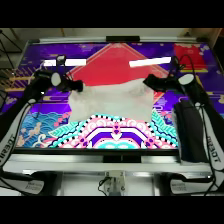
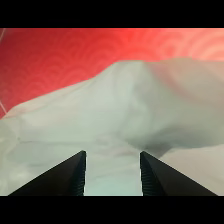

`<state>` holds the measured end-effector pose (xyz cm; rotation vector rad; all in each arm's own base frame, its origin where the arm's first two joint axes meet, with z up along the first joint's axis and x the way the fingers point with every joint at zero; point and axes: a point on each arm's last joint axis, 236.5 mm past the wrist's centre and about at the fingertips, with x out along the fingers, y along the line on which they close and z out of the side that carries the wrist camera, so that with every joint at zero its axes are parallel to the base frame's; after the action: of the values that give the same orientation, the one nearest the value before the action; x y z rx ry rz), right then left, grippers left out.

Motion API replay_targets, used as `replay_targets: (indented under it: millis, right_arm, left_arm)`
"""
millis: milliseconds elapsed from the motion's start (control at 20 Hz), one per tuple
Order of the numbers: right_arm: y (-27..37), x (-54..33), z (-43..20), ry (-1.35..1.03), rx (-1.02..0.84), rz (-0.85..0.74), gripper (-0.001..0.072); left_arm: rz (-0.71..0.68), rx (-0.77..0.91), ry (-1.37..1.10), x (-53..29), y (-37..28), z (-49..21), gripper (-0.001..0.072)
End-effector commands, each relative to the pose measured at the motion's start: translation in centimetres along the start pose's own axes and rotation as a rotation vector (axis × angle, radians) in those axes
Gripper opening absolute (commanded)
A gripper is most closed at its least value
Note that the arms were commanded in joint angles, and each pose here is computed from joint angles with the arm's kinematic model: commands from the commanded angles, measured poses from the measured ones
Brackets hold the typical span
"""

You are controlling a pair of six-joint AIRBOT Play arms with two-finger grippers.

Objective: Fold the shirts.

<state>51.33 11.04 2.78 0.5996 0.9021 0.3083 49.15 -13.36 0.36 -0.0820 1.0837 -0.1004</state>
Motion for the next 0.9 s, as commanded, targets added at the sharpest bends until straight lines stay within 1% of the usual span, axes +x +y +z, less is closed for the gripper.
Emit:
replay_targets:
  millis: [0, 100, 150, 250, 350, 450, 550, 750, 850]
  right_arm:
    - [-0.3, -3.8, 1.9, -0.026, -0.059, -0.015, 0.0457]
    - [-2.6, -7.2, 1.2, 0.031, -0.079, -0.076, 0.0458]
    - [-4.3, -8.7, -0.2, 0.098, -0.073, -0.116, 0.0458]
    - [-6.9, -10.6, -3.5, 0.250, -0.033, -0.160, 0.0458]
    - [-8.3, -11.5, -6.5, 0.359, 0.016, -0.168, 0.0458]
    - [-8.9, -11.2, -8.5, 0.411, 0.047, -0.169, 0.0460]
    - [-9.0, -10.6, -9.8, 0.432, 0.080, -0.155, 0.0609]
    - [-9.6, -10.1, -10.5, 0.427, 0.100, -0.163, 0.0609]
    - [-9.8, -9.9, -10.3, 0.415, 0.101, -0.167, 0.0609]
  left_arm:
    - [0.100, 0.088, 0.239, -2.7, 6.6, -3.0, 0.0718]
    - [0.124, -0.021, 0.329, -4.9, 11.1, -4.8, 0.0717]
    - [0.108, -0.078, 0.363, -5.4, 12.4, -5.8, 0.0717]
    - [0.024, -0.194, 0.412, -5.3, 13.0, -7.8, 0.0717]
    - [-0.073, -0.277, 0.475, -3.6, 11.4, -10.6, 0.0717]
    - [-0.138, -0.322, 0.511, -1.4, 9.2, -13.2, 0.0716]
    - [-0.181, -0.349, 0.522, 0.6, 6.9, -15.2, 0.0717]
    - [-0.216, -0.354, 0.491, 2.7, 4.2, -15.7, 0.0716]
    - [-0.211, -0.362, 0.484, 3.3, 3.7, -15.6, 0.0708]
